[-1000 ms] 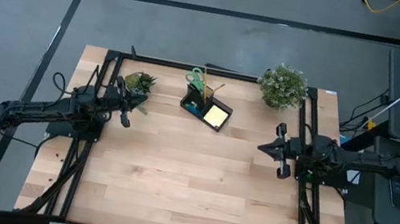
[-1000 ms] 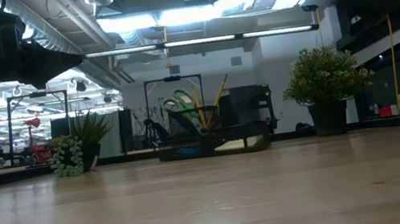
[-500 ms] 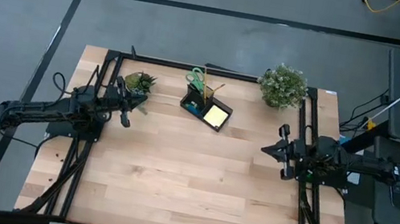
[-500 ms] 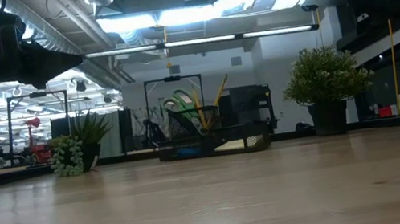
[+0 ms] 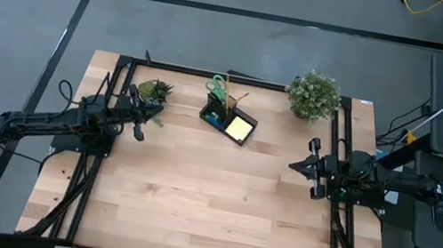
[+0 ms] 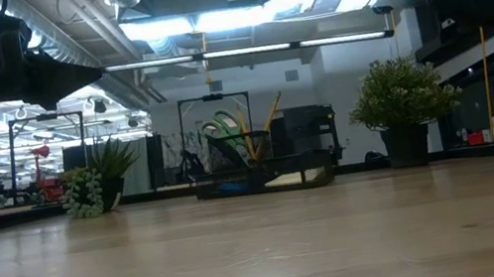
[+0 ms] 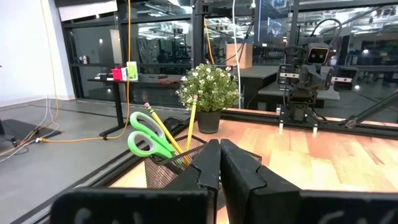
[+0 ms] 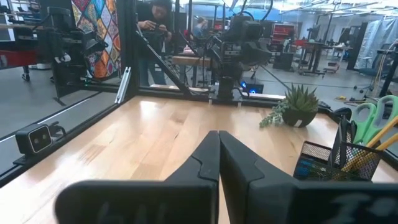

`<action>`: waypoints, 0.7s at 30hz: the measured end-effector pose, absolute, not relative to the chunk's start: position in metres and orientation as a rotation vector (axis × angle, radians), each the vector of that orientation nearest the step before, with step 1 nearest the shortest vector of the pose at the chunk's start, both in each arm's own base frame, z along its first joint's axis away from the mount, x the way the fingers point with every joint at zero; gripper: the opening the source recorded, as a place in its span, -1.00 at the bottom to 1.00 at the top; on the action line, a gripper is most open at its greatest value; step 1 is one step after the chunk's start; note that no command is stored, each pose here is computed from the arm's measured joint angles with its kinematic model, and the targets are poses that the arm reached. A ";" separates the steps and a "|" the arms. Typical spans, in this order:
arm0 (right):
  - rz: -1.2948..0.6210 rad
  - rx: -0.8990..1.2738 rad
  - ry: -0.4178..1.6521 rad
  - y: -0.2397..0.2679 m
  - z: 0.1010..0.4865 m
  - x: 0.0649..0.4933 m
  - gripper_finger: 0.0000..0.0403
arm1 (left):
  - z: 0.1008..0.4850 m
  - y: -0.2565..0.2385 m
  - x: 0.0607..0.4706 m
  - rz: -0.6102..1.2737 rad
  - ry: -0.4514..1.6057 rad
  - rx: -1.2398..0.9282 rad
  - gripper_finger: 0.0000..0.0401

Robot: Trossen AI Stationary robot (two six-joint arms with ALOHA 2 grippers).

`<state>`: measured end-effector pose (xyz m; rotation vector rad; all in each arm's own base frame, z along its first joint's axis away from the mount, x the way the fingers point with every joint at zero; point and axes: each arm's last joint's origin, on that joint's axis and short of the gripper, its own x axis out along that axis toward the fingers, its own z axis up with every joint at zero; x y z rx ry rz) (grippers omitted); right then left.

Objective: Pick and place office supplies into organizer
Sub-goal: Return to Home Position

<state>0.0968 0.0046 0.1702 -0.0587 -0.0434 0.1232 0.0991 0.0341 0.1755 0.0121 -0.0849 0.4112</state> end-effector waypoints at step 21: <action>0.122 -0.059 -0.043 0.005 0.170 0.097 -0.95 | 0.176 0.034 0.099 0.411 -0.085 0.012 -0.97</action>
